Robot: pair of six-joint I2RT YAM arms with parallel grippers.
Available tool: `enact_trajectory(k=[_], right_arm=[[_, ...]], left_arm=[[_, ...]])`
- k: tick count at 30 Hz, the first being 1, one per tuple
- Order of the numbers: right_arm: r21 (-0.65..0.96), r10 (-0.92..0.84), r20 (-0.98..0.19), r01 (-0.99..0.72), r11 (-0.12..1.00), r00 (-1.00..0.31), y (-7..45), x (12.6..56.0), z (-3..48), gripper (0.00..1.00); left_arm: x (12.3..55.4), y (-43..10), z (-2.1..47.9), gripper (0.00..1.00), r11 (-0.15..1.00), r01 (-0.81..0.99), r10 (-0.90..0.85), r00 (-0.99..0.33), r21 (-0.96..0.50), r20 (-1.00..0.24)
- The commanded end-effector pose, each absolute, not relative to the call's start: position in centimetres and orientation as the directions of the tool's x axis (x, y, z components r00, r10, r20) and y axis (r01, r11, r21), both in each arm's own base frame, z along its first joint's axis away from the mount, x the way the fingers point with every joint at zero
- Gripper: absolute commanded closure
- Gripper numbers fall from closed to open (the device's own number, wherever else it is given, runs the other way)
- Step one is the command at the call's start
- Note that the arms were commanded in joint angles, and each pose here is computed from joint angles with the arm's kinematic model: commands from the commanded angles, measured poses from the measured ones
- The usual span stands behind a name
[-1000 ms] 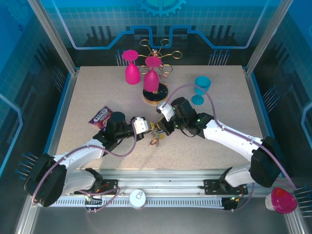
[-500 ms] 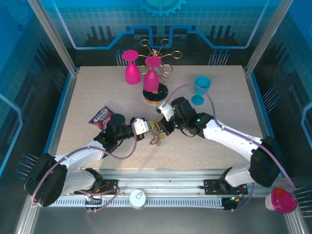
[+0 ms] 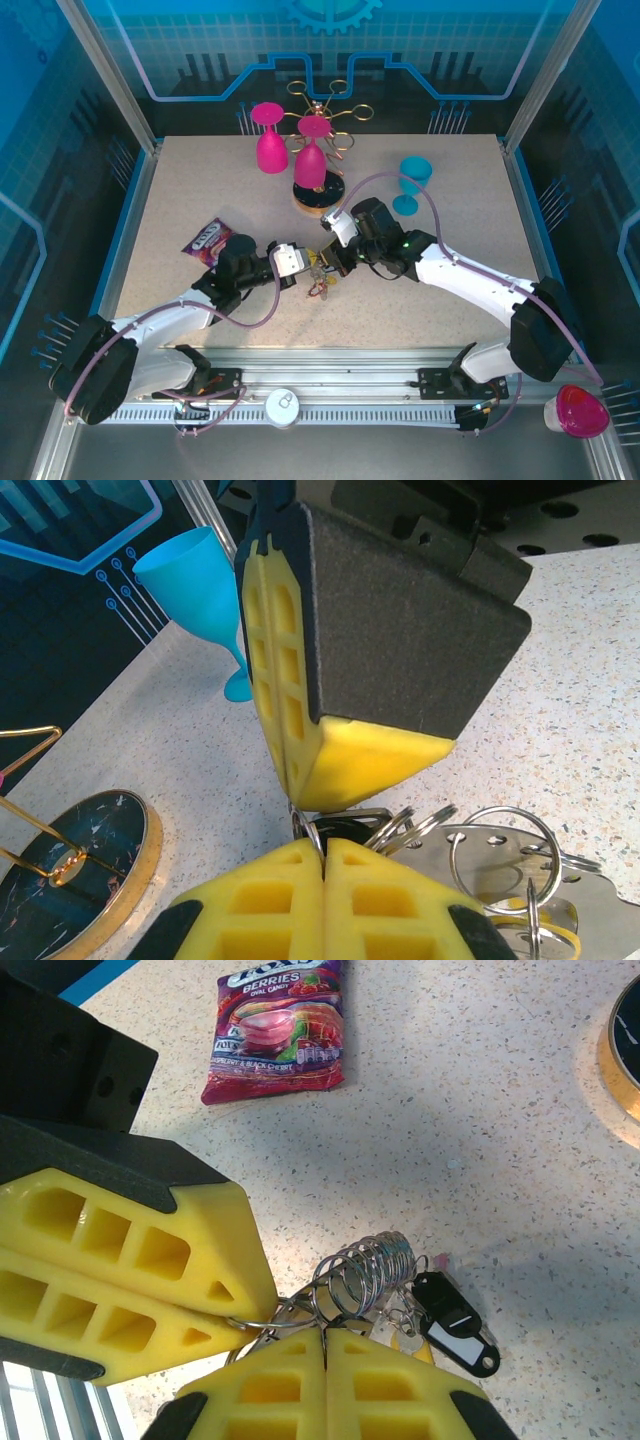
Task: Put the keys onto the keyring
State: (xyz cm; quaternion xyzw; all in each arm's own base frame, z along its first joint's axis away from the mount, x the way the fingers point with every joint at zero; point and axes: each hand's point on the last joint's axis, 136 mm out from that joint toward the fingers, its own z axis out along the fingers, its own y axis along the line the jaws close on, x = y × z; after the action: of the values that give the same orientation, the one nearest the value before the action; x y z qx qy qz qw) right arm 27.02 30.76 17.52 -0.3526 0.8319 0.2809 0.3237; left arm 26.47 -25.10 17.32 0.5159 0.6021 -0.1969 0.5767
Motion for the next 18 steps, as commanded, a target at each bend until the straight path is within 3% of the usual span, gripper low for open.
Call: enact_trajectory(k=[1,10,14,18], right_arm=[[0.24,-0.353,-0.769,-0.752,0.613,-0.533,30.6,28.4,18.4,0.94],[0.254,-0.319,-0.786,-0.747,0.615,-0.53,29.2,28.2,19.2,0.68],[0.25,-0.304,-0.807,-0.76,0.6,-0.506,28.0,28.0,19.9,0.63],[0.167,-0.32,-0.862,-0.817,0.552,-0.392,26.9,27.6,20.0,0.62]], left_arm=[[24.8,-26.2,18.6,1.0,0.325,0.865,0.343,0.27,0.383,-0.9],[25.0,-26.2,18.7,1.0,0.337,0.863,0.338,0.261,0.375,-0.904],[25.1,-26.1,19.0,1.0,0.354,0.864,0.32,0.246,0.357,-0.915],[25.4,-25.9,19.7,1.0,0.377,0.873,0.276,0.213,0.309,-0.937]])
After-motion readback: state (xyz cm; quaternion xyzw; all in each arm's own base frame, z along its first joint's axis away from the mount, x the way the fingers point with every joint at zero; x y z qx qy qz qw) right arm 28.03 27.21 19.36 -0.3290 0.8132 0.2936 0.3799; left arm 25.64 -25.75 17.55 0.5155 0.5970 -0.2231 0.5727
